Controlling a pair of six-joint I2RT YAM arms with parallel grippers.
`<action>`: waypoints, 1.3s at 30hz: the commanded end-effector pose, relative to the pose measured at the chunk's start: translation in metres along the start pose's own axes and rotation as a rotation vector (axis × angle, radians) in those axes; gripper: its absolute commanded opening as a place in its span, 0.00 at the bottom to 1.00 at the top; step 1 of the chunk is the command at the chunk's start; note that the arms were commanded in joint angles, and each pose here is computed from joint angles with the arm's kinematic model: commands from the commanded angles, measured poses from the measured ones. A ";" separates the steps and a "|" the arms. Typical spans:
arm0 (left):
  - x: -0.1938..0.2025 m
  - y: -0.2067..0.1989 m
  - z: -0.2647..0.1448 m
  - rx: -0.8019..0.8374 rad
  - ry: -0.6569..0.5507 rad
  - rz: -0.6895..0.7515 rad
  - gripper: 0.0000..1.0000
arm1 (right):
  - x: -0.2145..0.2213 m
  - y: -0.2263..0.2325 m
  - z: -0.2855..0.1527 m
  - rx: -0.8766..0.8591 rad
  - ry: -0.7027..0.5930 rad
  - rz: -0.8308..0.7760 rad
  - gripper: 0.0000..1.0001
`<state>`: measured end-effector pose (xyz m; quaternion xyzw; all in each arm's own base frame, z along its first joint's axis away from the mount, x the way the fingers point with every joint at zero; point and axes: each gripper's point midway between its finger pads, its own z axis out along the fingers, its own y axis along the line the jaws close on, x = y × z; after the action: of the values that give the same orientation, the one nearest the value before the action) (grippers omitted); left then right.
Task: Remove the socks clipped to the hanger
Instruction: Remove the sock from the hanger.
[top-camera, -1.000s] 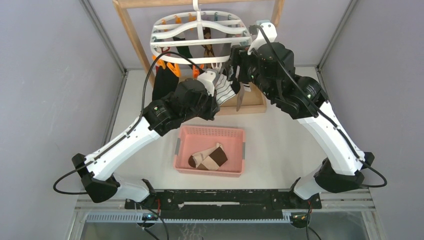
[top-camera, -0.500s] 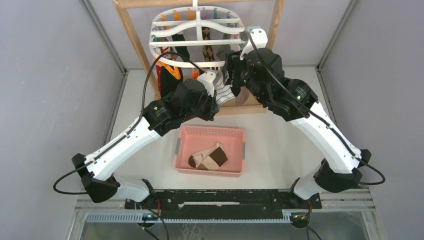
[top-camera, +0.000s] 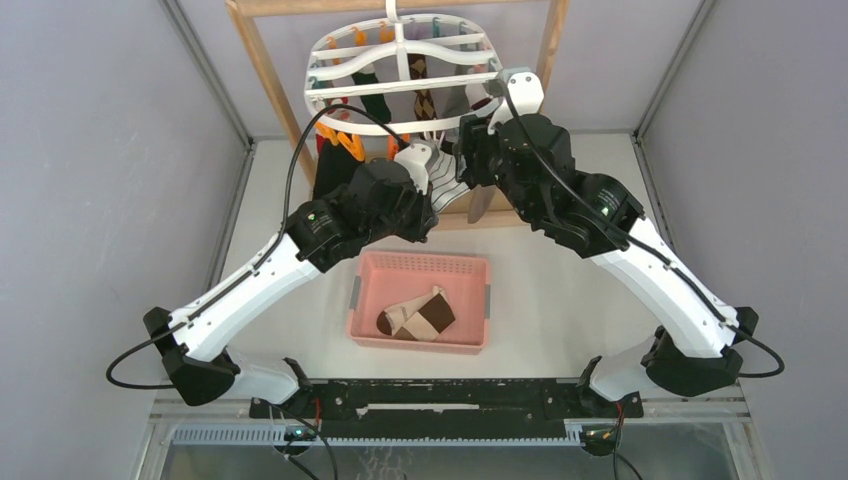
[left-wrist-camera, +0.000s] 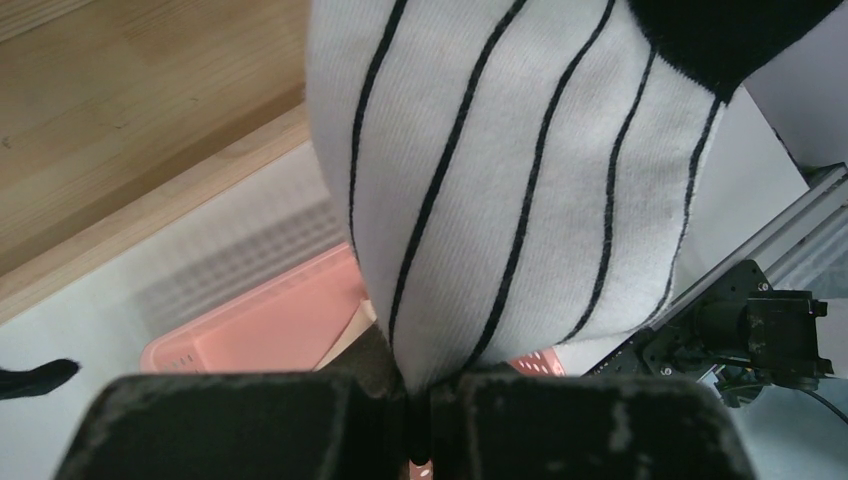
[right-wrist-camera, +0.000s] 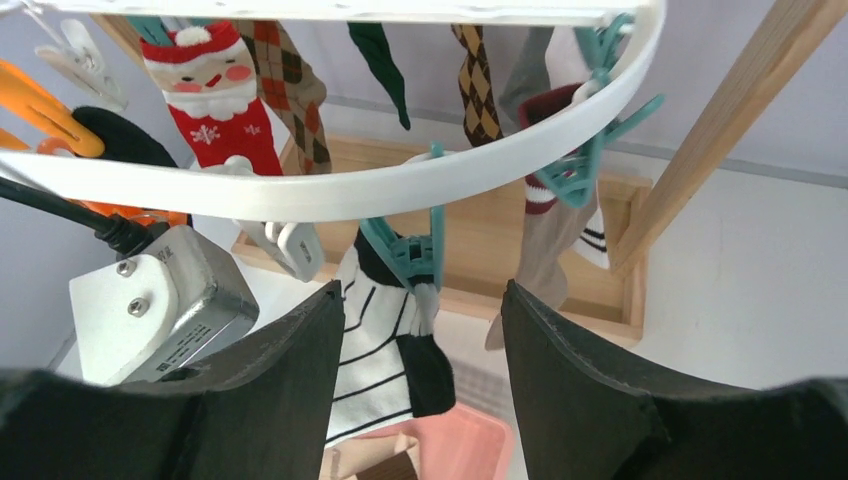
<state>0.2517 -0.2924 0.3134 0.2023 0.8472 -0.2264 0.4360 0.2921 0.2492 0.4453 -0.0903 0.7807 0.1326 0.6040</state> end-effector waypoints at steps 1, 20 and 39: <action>-0.034 -0.004 -0.024 0.028 -0.110 -0.001 0.00 | -0.027 -0.006 -0.011 0.011 -0.092 0.019 0.67; -0.036 -0.004 -0.031 0.032 -0.114 0.000 0.00 | -0.034 -0.003 0.014 0.041 -0.099 -0.005 0.66; -0.033 -0.003 -0.032 0.032 -0.100 0.005 0.00 | -0.041 -0.003 0.027 0.025 -0.129 0.019 0.49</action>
<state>0.2471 -0.2866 0.3148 0.2032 0.8489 -0.2245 0.4333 0.3230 0.2532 0.4500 -0.0874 0.7698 0.1068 0.6232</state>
